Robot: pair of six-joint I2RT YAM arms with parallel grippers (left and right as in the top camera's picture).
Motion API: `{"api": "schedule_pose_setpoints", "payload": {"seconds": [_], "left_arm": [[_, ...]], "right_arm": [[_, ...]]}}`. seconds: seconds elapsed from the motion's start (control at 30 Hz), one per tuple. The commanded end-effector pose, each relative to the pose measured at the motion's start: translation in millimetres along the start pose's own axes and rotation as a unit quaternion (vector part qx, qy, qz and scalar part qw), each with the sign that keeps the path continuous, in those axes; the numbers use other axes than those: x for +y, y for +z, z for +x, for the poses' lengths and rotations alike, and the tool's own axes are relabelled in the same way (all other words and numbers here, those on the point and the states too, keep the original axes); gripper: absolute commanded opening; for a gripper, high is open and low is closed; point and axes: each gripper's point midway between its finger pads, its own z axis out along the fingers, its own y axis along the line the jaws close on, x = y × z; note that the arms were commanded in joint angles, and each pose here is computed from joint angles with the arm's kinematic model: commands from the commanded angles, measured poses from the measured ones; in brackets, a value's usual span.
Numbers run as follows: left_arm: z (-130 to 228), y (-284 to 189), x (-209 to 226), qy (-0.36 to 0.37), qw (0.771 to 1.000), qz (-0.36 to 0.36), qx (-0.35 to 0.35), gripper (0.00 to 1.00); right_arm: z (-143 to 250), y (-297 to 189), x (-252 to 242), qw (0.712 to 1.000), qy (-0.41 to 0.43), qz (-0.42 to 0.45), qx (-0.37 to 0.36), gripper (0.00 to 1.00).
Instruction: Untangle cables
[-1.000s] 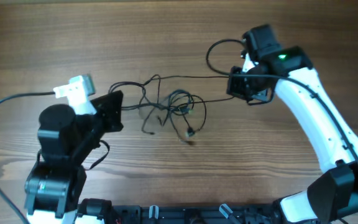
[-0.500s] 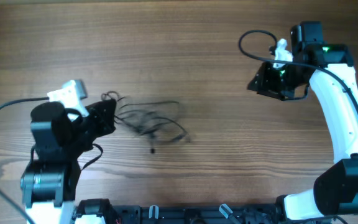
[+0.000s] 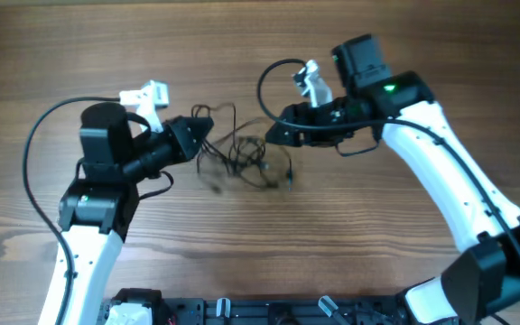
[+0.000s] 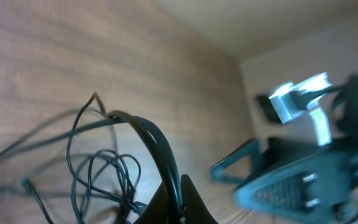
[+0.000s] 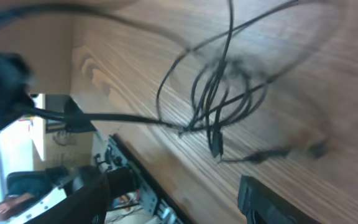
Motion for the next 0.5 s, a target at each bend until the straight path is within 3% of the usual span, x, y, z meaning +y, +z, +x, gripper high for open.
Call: {"api": "schedule_pose_setpoints", "payload": {"seconds": [0.0, 0.23, 0.47], "left_arm": [[-8.6, -12.4, -16.1, -0.019, 0.999, 0.021, -0.017, 0.04], [-8.7, -11.5, -9.2, -0.024, 0.999, 0.005, -0.02, 0.04], [-9.3, -9.0, -5.2, -0.029, 0.999, -0.001, -0.02, 0.04]], "right_arm": [[-2.8, 30.1, 0.4, 0.999, 0.045, 0.001, 0.02, 0.67], [7.8, 68.6, -4.8, 0.992, 0.112, 0.026, 0.053, 0.54], [21.9, 121.8, -17.0, 0.985, 0.136, 0.031, 0.102, 0.52]]}}
